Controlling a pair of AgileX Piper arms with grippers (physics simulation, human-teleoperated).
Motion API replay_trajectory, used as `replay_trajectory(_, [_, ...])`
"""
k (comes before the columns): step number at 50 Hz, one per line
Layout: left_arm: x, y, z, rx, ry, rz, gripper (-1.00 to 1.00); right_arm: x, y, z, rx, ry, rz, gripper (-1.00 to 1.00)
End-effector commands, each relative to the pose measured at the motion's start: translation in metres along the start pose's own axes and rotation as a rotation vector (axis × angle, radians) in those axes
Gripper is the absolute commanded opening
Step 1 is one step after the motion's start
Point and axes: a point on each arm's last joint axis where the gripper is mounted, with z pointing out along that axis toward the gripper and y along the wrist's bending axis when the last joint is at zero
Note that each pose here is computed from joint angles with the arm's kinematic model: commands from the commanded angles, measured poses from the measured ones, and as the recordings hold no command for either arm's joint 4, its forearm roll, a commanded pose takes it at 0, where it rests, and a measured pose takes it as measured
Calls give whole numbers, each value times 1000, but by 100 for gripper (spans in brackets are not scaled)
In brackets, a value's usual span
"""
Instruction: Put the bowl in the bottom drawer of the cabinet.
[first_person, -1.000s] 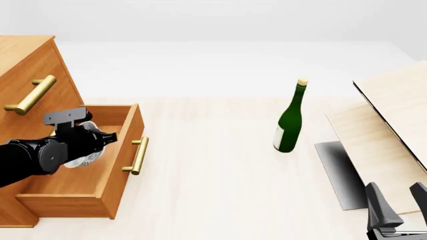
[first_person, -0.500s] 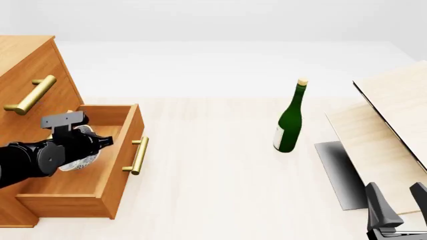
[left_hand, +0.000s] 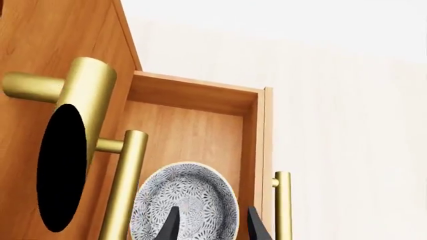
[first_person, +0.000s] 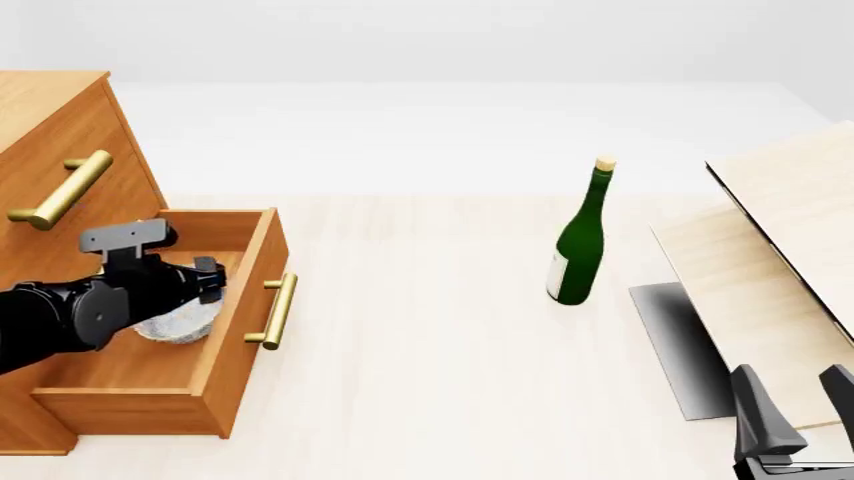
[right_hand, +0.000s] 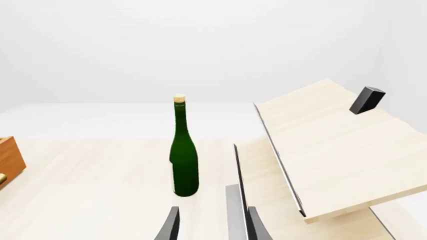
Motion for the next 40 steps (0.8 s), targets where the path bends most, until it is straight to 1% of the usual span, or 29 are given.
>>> replay_trajectory(1, [-4,1,-5,-1,-17,1,100,0,0,0,0,0,0,100])
replay_trajectory(2, [1,2,-2,-3,-20,-1,100,0,0,0,0,0,0,100])
replay_trajectory(3, [-4,2,-7,-5,-22,-2,100,0,0,0,0,0,0,100])
replay_trajectory(5, [0,5,-4,-10,-29,-5,100,0,0,0,0,0,0,100])
replay_trajectory(8, [0,7,-5,-13,-35,-6,100,0,0,0,0,0,0,100])
replay_trajectory(9, [-9,6,-12,-15,-38,-7,100,0,0,0,0,0,0,100])
replay_trajectory(10, [-10,6,-13,-16,-39,-6,100,0,0,0,0,0,0,100])
replay_trajectory(11, [-2,9,-8,-19,-44,-11,100,0,0,0,0,0,0,100])
replay_trajectory(13, [-1,9,-7,-19,-44,-10,100,0,0,0,0,0,0,100])
replay_trajectory(14, [-8,8,-12,-19,-44,-9,100,0,0,0,0,0,0,100])
replay_trajectory(15, [-10,7,-14,-19,-44,-9,100,0,0,0,0,0,0,100])
replay_trajectory(16, [-6,8,-11,-20,-45,-9,100,0,0,0,0,0,1,100])
replay_trajectory(18, [-11,8,-15,-20,-47,-12,100,0,0,0,0,0,1,100])
replay_trajectory(19, [-3,9,-9,-19,-49,-12,100,0,0,0,0,0,0,100])
replay_trajectory(21, [-2,7,-8,-14,-49,-9,100,0,0,0,0,0,0,100])
replay_trajectory(23, [-11,3,-13,-6,-45,-9,100,0,0,0,0,0,0,100])
replay_trajectory(24, [-12,-1,-14,5,-47,-13,100,0,0,0,-2,0,0,100])
replay_trajectory(25, [-5,-2,-8,10,-48,-8,100,0,0,0,-1,0,0,100])
replay_trajectory(29, [-7,-9,-11,31,-63,-8,100,0,0,0,-1,0,0,100])
replay_trajectory(30, [-17,-12,-23,43,-89,-21,100,0,0,0,-1,0,0,100])
replay_trajectory(32, [-13,-16,-22,63,-119,-61,100,0,0,0,-1,0,1,100])
replay_trajectory(34, [-11,-13,-20,54,-110,-50,100,0,0,0,-1,0,1,100])
replay_trajectory(35, [-15,-18,-27,73,-127,-71,100,0,0,0,-1,0,0,100])
replay_trajectory(36, [-19,-19,-31,73,-123,-67,100,0,0,0,-1,0,0,100])
replay_trajectory(38, [-22,-17,-36,70,-141,-67,100,0,0,0,-1,0,0,100])
replay_trajectory(40, [-19,-20,-37,85,-159,-81,100,0,0,0,-1,0,0,100])
